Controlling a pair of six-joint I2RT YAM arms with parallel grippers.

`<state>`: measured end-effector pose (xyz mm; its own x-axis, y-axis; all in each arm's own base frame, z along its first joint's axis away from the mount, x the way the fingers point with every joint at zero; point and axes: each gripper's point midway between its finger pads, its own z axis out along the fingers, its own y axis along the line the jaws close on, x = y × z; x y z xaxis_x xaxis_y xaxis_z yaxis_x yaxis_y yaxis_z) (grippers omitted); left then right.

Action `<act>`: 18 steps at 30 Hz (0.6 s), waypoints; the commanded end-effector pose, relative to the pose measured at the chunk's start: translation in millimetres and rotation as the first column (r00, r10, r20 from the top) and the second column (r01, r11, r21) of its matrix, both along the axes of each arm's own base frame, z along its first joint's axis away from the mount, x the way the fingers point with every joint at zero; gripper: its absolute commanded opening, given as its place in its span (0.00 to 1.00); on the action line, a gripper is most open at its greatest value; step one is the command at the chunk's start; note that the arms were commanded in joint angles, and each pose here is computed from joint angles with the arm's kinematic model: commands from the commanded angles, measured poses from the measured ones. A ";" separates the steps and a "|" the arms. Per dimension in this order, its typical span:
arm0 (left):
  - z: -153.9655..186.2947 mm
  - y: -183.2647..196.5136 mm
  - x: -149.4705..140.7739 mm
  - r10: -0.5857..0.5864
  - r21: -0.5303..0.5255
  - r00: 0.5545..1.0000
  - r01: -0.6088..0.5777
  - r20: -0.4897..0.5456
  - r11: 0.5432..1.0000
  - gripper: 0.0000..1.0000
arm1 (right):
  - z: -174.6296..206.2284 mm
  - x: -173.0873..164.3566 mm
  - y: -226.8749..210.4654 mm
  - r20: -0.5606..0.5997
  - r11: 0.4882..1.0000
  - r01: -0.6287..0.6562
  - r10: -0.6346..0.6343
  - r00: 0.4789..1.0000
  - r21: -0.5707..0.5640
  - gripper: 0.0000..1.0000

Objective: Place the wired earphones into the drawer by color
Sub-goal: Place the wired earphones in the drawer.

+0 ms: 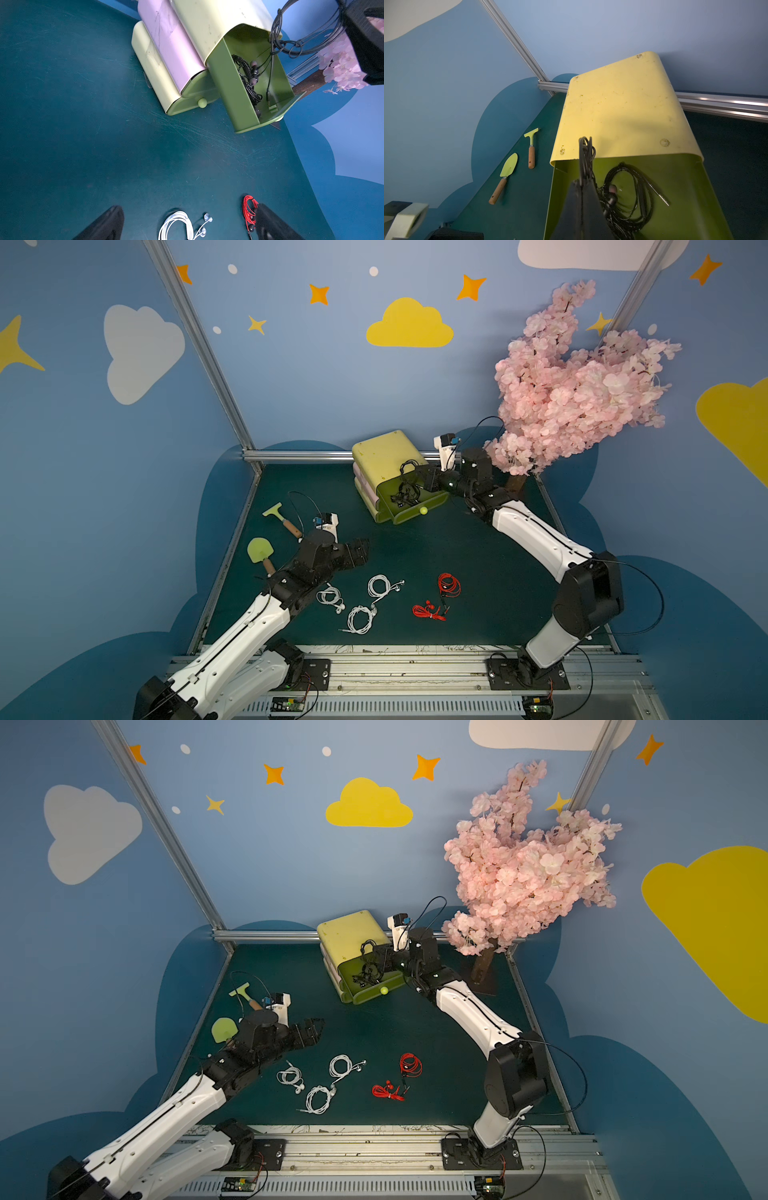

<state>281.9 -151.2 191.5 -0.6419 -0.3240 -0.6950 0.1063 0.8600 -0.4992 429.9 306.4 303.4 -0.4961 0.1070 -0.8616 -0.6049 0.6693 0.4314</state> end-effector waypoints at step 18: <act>2.3 1.5 2.6 0.011 -0.010 1.000 -0.011 0.014 1.000 1.00 | -37.8 -9.1 -14.9 -0.085 1.000 0.023 -0.025 0.996 -0.014 0.00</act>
